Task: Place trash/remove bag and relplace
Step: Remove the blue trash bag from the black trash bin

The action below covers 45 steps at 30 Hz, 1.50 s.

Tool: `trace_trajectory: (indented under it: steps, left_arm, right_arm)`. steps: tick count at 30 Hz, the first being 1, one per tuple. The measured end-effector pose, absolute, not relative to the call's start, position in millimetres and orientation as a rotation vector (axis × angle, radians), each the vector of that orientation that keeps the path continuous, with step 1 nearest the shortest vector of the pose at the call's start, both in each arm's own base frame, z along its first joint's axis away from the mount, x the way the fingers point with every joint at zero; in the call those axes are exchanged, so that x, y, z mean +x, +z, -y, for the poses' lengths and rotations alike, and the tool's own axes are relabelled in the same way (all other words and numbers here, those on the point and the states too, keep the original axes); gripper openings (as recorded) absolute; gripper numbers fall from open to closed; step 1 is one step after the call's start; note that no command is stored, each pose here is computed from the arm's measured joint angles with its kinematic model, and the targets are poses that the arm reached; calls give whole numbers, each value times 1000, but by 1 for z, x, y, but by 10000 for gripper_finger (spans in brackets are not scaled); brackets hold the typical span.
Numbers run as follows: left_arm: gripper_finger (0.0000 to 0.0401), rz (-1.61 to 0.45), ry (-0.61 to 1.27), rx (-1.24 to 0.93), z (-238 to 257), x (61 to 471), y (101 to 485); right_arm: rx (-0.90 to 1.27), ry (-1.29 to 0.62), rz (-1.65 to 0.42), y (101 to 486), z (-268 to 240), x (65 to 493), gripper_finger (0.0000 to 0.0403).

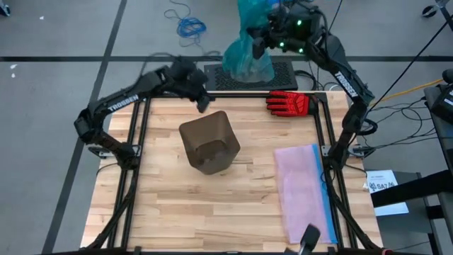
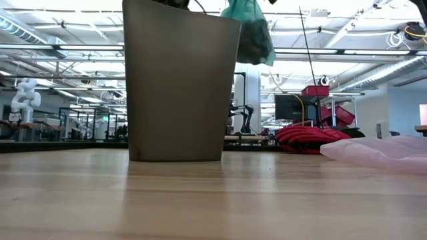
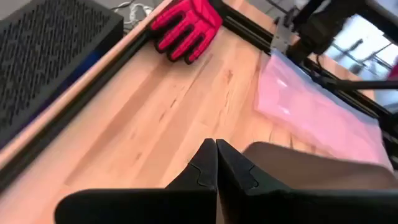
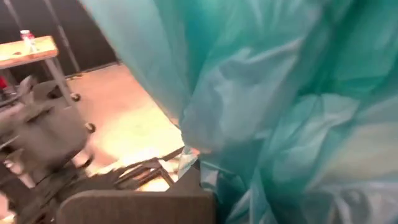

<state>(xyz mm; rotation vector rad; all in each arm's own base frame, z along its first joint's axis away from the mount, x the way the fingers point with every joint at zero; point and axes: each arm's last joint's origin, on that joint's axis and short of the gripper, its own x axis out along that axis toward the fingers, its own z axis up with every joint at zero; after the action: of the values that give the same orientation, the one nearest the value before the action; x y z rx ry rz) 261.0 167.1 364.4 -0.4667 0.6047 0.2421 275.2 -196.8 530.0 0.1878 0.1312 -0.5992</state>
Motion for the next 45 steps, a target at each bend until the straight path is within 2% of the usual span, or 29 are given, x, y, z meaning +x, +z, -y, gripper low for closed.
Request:
trace_trajectory:
  steps: [8, 13, 21, 24, 28, 31, 35, 38, 45]
  left_arm:
    - [0, -556, 414, -583, -120, 296, 342]
    - [0, -532, 393, -603, -93, 308, 342]
    - [0, -563, 325, -532, -73, 313, 342]
    - [0, -528, 321, -504, -73, 309, 354]
    - [0, -433, 395, -407, -77, 296, 392]
    - [0, -532, 490, -405, -88, 286, 390]
    - [0, -763, 590, -450, -103, 279, 363]
    - [0, -838, 619, -460, -109, 278, 353]
    - [0, -824, 472, -476, -101, 296, 345]
  right_arm:
    - [196, -546, -191, 524, 233, 243, 0]
    - [191, -500, -222, 521, 240, 234, 0]
    - [225, -458, -277, 506, 240, 246, 0]
    - [239, -447, -278, 503, 238, 251, 0]
    - [228, -436, -266, 504, 236, 255, 0]
    - [231, -436, -269, 502, 237, 256, 0]
    - [227, -435, -290, 499, 238, 257, 0]
    - [224, -434, -290, 499, 238, 257, 0]
    - [218, -434, -292, 499, 238, 257, 0]
